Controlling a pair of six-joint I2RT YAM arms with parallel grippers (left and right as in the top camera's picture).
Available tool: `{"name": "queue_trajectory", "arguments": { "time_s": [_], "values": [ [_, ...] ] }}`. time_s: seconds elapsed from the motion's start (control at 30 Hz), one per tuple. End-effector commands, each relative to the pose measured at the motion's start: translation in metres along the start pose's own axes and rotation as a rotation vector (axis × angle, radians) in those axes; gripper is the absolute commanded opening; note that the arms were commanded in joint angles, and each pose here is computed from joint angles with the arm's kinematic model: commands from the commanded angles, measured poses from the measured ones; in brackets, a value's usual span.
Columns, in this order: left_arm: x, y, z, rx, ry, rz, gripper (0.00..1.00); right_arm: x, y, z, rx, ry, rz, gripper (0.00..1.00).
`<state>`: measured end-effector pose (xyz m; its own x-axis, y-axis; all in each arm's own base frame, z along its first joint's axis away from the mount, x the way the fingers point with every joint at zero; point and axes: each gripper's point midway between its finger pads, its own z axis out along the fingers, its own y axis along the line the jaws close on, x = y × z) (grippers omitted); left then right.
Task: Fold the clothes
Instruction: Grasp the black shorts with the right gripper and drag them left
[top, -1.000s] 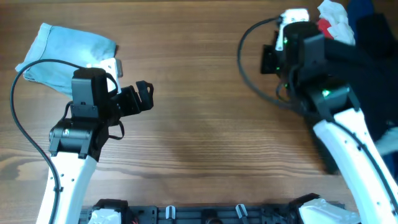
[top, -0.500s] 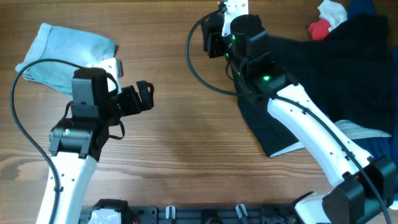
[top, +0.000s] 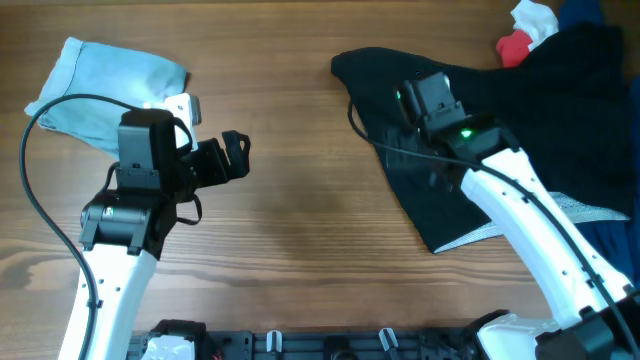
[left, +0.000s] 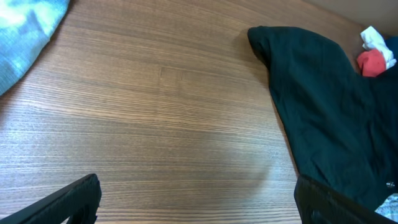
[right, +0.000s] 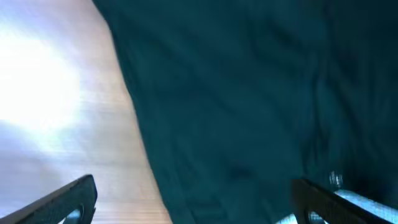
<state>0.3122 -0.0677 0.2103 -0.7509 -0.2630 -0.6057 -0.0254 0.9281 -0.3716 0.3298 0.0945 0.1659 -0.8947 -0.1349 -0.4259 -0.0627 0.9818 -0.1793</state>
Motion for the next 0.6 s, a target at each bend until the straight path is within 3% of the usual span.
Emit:
{"name": "queue_trajectory", "arguments": {
  "time_s": [0.0,0.57],
  "values": [
    [-0.005,-0.007,-0.003,0.024,-0.009,0.001,1.00,0.033,-0.004,0.020,0.018,0.097,0.001,1.00],
    [-0.001,-0.006,-0.003,0.019,0.003,-0.001,1.00,0.123,0.008,0.082,-0.062,0.306,0.002,1.00]
  ]
}}
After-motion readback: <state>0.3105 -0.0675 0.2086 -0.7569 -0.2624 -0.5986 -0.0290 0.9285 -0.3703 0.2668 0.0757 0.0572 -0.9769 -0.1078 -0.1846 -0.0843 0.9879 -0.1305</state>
